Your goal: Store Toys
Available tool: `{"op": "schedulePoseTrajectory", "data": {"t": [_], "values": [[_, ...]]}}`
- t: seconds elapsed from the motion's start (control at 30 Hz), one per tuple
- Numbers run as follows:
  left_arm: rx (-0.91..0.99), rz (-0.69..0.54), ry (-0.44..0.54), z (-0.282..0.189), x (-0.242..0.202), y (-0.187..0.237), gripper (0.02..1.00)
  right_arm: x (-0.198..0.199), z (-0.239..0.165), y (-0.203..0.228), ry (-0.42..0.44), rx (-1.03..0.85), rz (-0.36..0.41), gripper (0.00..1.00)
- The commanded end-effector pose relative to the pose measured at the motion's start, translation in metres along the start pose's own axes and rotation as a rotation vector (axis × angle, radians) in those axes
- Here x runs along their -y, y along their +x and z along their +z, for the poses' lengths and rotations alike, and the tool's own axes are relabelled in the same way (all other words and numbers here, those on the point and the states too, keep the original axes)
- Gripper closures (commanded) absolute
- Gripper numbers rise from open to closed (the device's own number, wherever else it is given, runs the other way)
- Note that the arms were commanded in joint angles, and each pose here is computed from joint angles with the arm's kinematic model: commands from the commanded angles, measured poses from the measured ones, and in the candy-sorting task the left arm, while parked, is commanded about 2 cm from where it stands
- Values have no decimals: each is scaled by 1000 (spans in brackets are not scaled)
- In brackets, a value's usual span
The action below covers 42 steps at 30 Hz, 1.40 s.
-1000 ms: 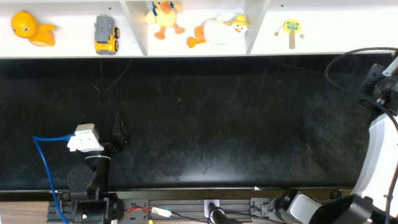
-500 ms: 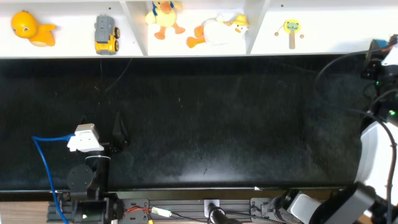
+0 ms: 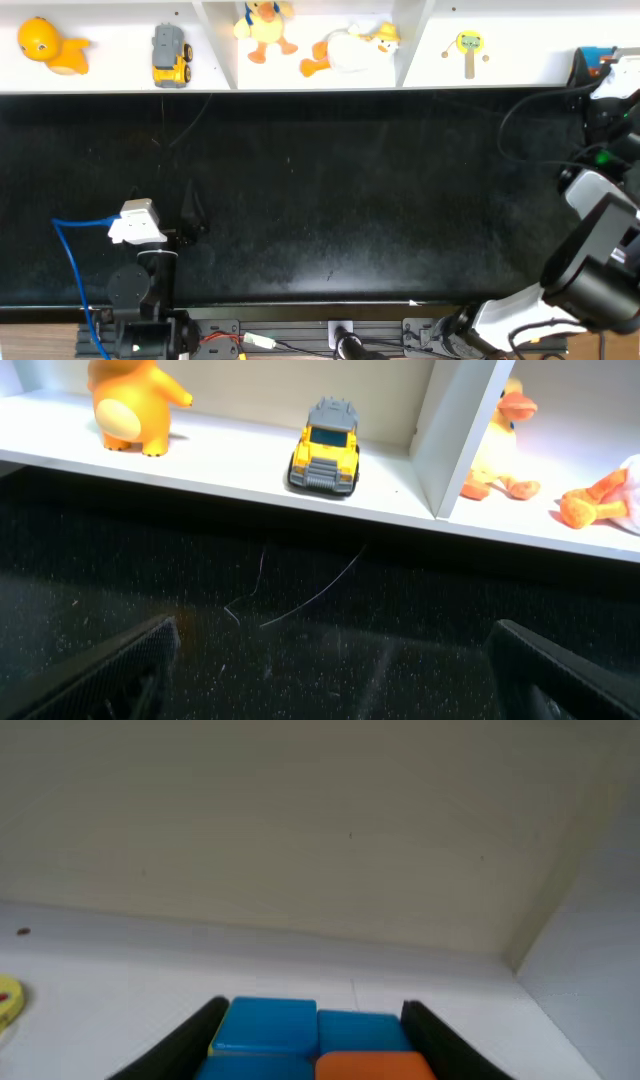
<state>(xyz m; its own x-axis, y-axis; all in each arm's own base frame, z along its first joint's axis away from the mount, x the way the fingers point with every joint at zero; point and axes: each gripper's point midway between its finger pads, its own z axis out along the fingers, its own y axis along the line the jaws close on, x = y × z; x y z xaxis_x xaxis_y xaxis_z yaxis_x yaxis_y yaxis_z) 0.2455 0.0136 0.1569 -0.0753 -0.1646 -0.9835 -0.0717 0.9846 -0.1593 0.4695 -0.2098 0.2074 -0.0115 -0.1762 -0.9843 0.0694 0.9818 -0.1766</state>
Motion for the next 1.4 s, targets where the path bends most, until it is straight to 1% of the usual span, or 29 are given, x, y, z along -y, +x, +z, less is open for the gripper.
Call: {"op": "schedulePoseTrajectory", "data": {"t": [0.03,0.37,0.6,0.83,1.37,1.4], "values": [[5,11,16,0,3,1,20,-16,13,-3,-48,58,10,952],[6,11,16,0,3,1,20,-38,54,-7,-125,102,-4,956],[5,11,16,0,3,1,20,-44,71,0,-143,102,1,954],[5,11,16,0,3,1,23,-45,76,19,-150,62,20,954],[5,11,16,0,3,1,20,-50,76,45,-169,-40,43,952],[5,11,16,0,3,1,20,-50,76,46,-169,-41,44,853]]}}
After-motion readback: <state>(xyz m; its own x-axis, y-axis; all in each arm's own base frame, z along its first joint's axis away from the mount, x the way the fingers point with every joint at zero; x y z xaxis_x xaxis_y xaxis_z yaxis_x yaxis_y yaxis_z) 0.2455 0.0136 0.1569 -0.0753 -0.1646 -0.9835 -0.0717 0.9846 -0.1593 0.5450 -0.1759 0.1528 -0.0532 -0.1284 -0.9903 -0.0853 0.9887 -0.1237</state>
